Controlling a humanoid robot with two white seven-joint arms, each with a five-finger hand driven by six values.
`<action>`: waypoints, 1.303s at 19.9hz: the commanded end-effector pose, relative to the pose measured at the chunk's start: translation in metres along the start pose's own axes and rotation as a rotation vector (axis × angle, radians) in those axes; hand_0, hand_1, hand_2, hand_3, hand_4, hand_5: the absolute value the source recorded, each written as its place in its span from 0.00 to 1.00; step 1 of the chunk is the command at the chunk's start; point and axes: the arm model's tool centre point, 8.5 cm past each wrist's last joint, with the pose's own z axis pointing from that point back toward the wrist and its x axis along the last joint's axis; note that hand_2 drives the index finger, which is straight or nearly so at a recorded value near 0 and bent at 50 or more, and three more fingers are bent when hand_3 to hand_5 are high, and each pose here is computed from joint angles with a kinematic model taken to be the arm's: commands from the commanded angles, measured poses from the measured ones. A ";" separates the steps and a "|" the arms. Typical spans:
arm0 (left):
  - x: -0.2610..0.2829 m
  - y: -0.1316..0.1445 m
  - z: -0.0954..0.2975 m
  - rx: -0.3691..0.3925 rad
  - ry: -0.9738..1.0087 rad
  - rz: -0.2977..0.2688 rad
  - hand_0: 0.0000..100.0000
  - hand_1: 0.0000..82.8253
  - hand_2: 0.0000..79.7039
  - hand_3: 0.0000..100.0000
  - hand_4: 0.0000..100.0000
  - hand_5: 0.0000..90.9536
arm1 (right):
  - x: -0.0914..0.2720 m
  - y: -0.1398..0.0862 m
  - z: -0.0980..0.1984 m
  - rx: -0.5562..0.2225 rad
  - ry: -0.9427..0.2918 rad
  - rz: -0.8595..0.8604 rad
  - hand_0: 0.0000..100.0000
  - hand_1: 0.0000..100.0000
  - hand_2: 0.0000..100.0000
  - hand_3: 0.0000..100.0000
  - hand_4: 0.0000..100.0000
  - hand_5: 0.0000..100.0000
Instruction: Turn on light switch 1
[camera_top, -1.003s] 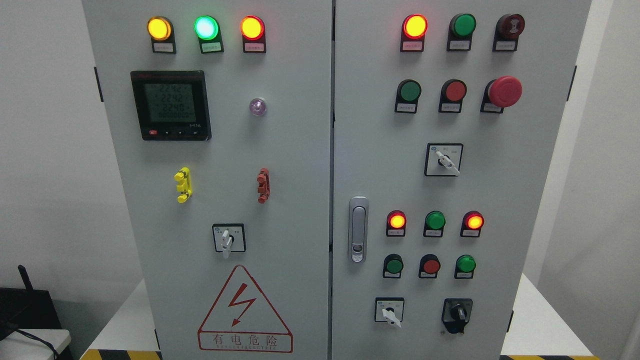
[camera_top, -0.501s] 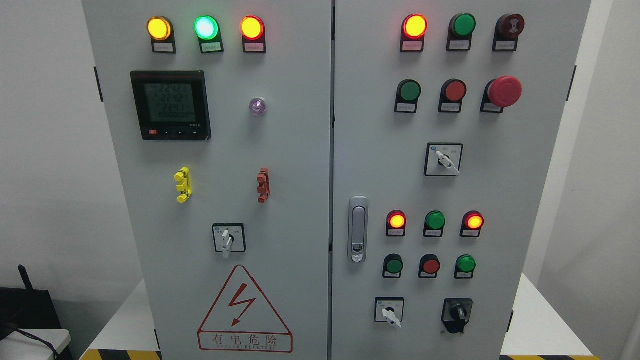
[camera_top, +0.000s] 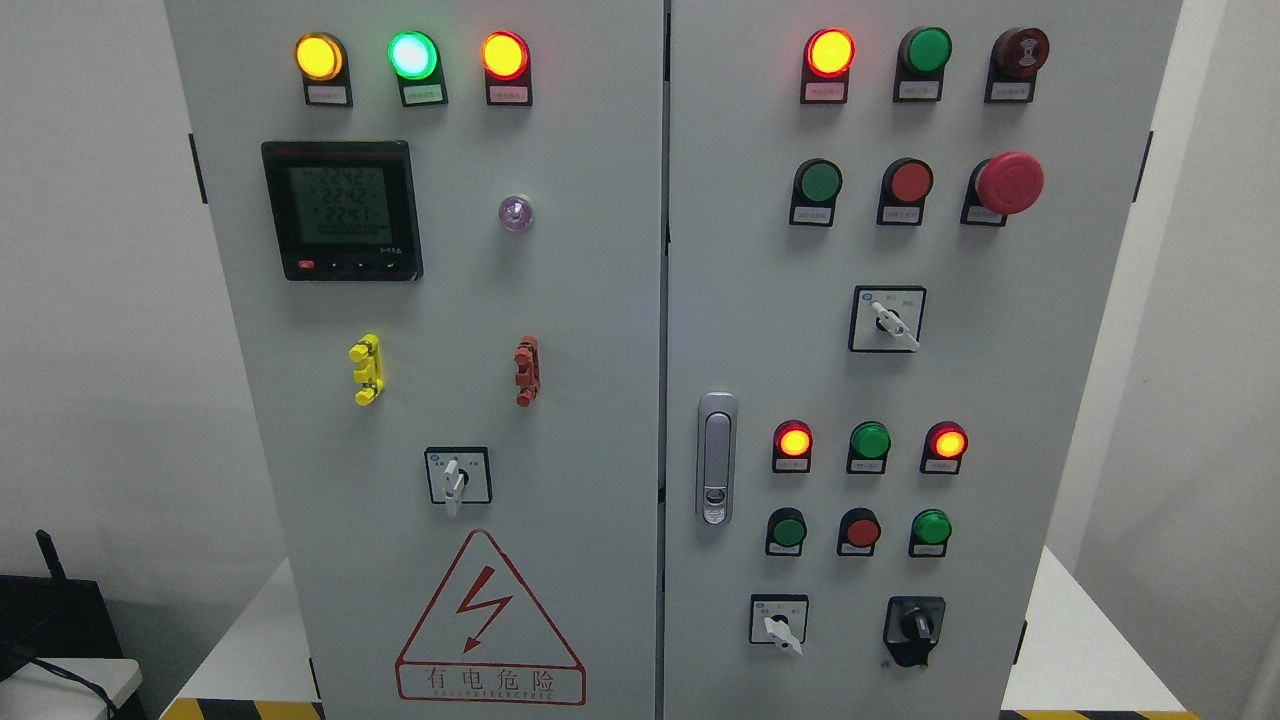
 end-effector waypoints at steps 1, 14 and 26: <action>0.149 0.062 0.003 0.163 -0.443 0.144 0.38 0.00 0.11 0.26 0.33 0.00 | 0.000 0.000 0.000 0.002 -0.003 -0.017 0.12 0.39 0.00 0.00 0.00 0.00; 0.330 0.076 0.060 0.106 -0.957 0.092 0.33 0.00 0.43 0.50 0.59 0.36 | 0.000 0.000 0.000 0.000 -0.002 -0.018 0.12 0.39 0.00 0.00 0.00 0.00; 0.425 0.008 0.141 -0.073 -1.319 0.087 0.25 0.04 0.54 0.64 0.70 0.56 | 0.000 0.000 0.000 0.000 -0.003 -0.017 0.12 0.39 0.00 0.00 0.00 0.00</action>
